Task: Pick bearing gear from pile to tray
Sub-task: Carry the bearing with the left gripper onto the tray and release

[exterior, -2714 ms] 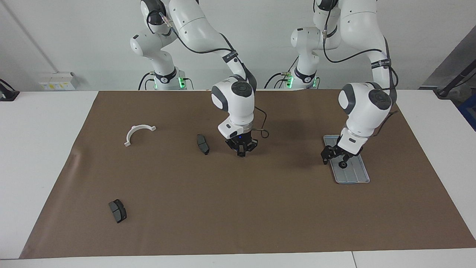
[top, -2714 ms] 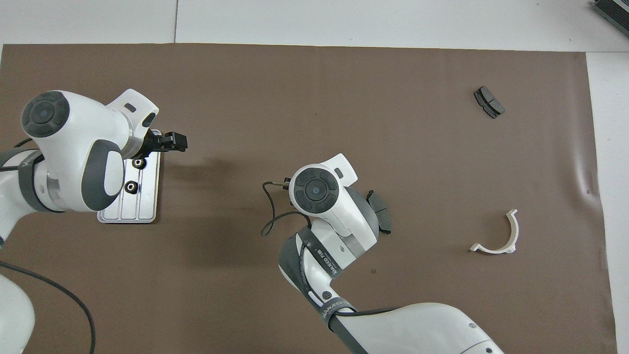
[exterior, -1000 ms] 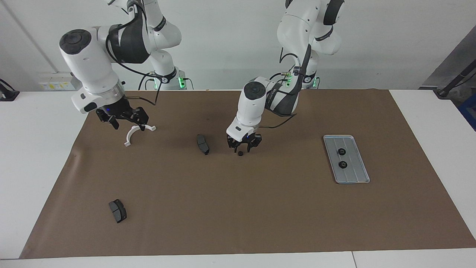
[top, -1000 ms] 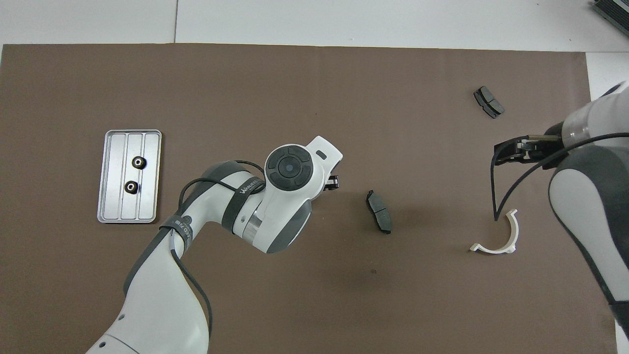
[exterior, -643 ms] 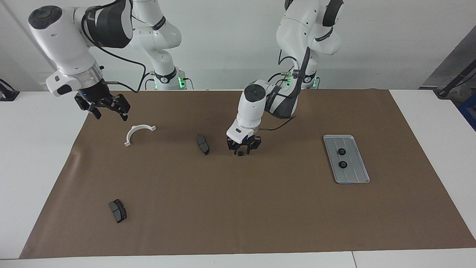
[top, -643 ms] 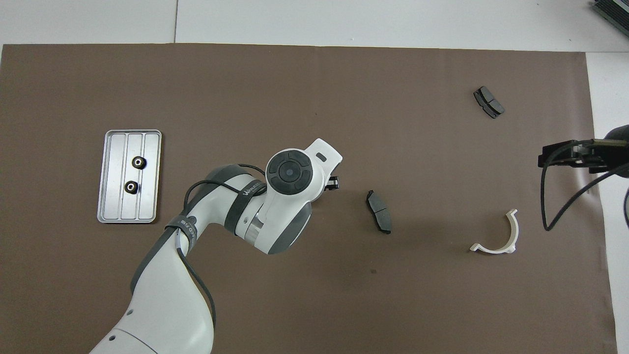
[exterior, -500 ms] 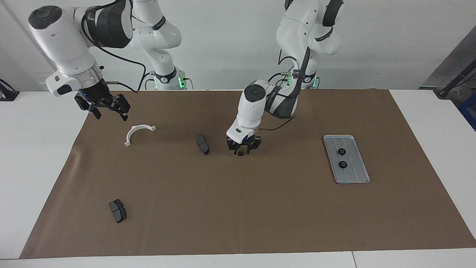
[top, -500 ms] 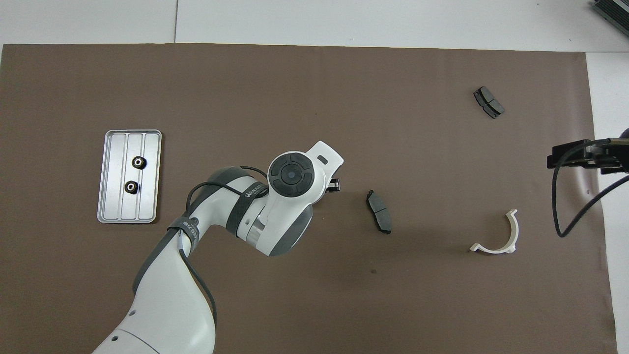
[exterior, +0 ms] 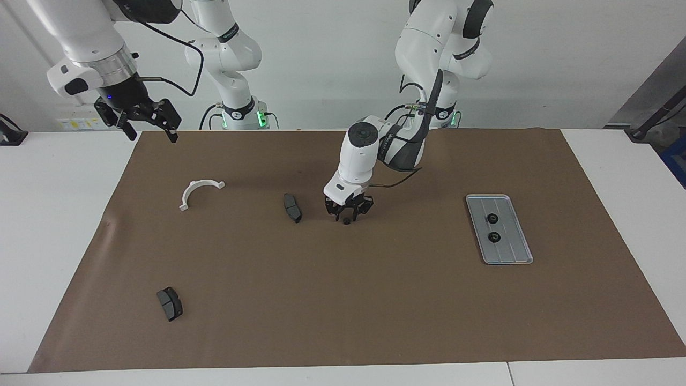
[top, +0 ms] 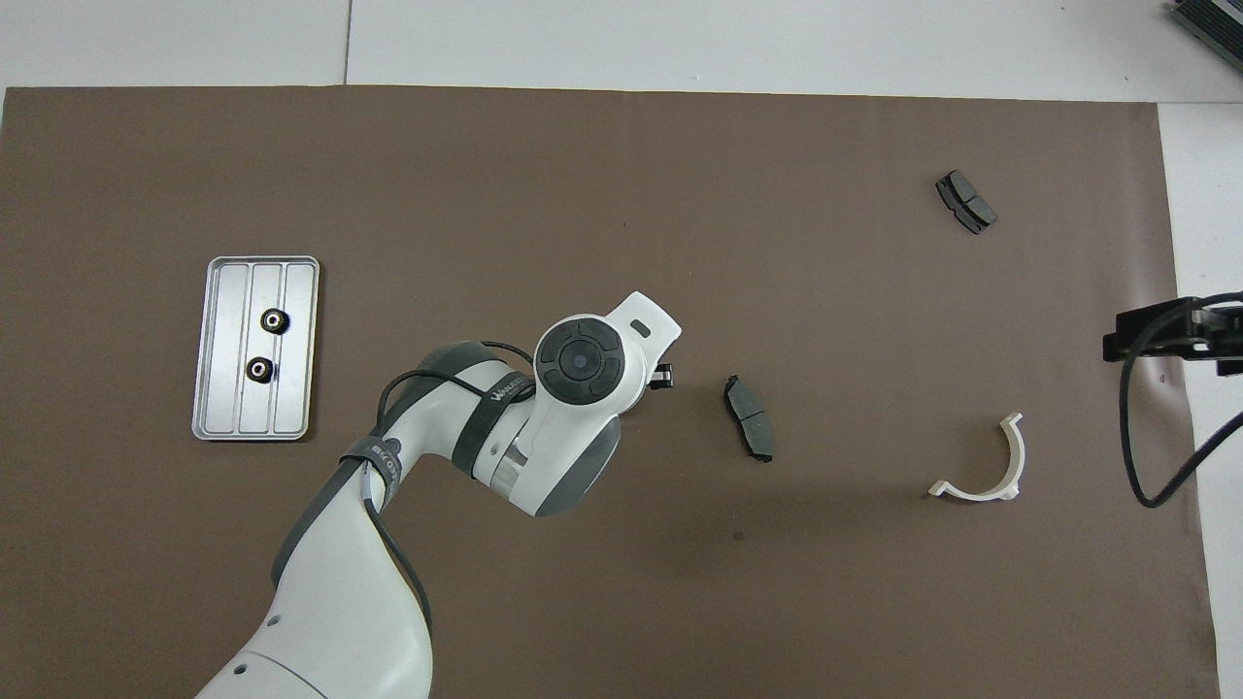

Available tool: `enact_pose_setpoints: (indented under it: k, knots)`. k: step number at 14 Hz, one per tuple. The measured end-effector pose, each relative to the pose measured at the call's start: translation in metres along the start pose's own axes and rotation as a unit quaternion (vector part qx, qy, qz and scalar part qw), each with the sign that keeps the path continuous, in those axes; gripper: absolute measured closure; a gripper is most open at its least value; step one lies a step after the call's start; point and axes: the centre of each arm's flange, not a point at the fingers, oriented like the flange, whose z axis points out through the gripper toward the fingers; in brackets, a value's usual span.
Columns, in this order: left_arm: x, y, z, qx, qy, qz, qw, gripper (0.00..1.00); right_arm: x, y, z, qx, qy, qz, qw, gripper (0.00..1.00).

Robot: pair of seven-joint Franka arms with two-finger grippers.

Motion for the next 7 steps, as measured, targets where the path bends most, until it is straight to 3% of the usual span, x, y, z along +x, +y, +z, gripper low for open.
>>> enact_pose_setpoints:
  k: [4, 6, 7]
  knots:
    - [0.000, 0.000, -0.001, 0.000, 0.001, 0.001, 1.000, 0.59, -0.001, -0.007, -0.001, -0.021, 0.003, -0.010, 1.000, 0.00]
    - [0.000, 0.000, -0.001, 0.000, 0.002, 0.002, 1.000, 0.75, -0.002, -0.011, -0.002, -0.021, 0.004, -0.014, 1.000, 0.00]
    - [0.000, 0.000, -0.001, 0.000, 0.002, 0.002, 1.000, 0.76, -0.002, -0.011, -0.002, -0.021, 0.004, -0.014, 1.000, 0.00]
